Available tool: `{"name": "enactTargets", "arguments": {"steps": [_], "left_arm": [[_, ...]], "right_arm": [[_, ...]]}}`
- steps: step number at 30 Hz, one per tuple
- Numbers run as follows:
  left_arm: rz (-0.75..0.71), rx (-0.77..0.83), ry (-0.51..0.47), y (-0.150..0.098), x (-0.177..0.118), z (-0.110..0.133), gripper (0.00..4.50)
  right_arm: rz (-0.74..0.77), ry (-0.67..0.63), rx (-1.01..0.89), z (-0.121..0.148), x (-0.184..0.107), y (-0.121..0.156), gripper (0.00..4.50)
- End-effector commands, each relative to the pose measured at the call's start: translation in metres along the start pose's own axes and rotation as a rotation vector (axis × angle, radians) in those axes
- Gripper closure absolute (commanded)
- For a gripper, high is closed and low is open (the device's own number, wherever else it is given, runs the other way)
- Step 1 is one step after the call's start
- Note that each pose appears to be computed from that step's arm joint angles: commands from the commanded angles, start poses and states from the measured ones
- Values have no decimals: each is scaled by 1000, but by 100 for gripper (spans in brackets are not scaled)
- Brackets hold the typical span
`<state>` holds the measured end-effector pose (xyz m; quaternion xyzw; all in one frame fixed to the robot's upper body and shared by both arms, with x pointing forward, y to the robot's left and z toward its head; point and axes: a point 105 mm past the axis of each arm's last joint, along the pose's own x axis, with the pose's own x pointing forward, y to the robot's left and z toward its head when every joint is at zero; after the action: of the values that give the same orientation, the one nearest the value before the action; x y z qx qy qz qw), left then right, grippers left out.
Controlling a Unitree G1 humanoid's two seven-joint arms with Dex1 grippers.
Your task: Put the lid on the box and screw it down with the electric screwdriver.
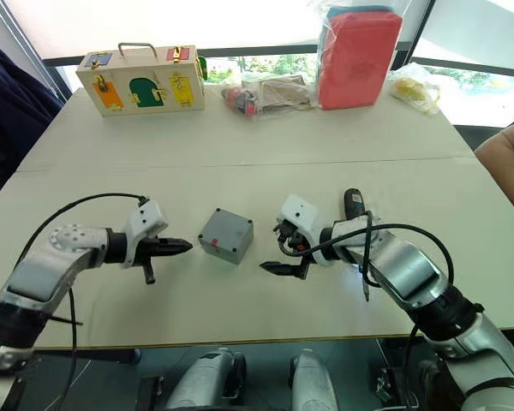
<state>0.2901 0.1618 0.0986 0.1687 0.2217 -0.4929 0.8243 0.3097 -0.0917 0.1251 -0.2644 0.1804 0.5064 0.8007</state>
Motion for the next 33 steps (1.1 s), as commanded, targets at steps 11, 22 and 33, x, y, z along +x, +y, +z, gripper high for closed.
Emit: {"name": "enactTargets", "arguments": {"steps": [11, 22, 33], "left_arm": [[90, 1, -119, -4, 19, 27, 450], [83, 1, -145, 2, 24, 33, 450], [73, 23, -139, 8, 26, 40, 450]], "right_arm": [[348, -82, -269, 17, 25, 22, 10], [293, -91, -134, 15, 14, 36, 10], [263, -111, -83, 22, 14, 45, 10]]}}
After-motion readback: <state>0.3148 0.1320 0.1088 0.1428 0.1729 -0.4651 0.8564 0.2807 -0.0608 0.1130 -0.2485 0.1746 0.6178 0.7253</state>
